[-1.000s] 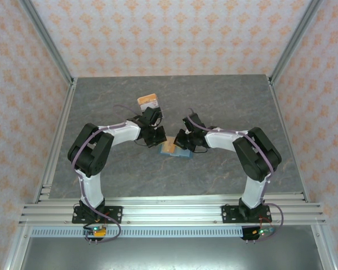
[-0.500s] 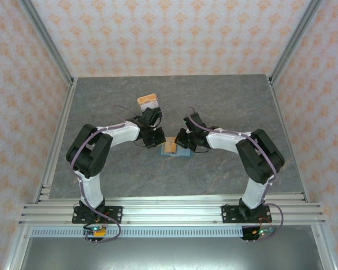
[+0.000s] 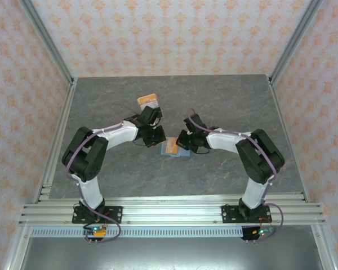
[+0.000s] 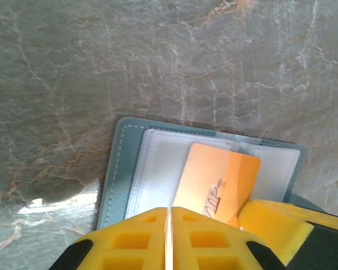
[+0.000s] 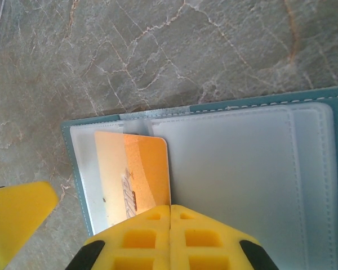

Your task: Take the credit cards out of the card holder

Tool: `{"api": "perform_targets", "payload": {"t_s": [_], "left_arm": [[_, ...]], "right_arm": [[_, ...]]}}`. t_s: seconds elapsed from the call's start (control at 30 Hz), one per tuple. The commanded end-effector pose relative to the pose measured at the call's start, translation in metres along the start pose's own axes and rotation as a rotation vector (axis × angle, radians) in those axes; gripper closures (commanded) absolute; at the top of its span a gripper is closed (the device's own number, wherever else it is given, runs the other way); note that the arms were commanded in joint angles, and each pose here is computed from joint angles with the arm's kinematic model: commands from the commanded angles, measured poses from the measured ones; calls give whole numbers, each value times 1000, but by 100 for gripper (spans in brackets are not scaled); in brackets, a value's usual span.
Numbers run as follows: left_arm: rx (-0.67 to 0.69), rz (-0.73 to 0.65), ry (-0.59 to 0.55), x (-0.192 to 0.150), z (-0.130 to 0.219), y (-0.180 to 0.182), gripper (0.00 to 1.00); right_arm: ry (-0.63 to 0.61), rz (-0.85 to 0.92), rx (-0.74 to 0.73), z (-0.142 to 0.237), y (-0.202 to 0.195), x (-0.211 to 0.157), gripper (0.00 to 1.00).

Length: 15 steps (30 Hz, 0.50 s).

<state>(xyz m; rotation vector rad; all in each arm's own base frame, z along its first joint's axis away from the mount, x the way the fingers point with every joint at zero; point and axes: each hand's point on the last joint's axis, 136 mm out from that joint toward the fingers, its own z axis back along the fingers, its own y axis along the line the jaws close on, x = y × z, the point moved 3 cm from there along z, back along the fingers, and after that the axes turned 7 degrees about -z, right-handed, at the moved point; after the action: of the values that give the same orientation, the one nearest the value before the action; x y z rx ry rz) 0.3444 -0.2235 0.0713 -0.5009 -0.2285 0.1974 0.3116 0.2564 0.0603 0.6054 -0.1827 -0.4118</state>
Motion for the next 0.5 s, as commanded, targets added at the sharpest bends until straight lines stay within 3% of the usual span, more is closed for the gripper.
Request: {"api": "perform_targets", "payload": {"t_s": [0.0,0.27,0.47], "left_arm": [[3,-34,12,-5,1,-7,90],[104,-33,32,-9,-14,11,92],[107,-23,57,-14,-23,16,93]], "right_arm": [[-29,14,-21,7,-2,2,98],[-20,17,13,7,2,2,98],[-13,26,47,10,9,1,97]]}}
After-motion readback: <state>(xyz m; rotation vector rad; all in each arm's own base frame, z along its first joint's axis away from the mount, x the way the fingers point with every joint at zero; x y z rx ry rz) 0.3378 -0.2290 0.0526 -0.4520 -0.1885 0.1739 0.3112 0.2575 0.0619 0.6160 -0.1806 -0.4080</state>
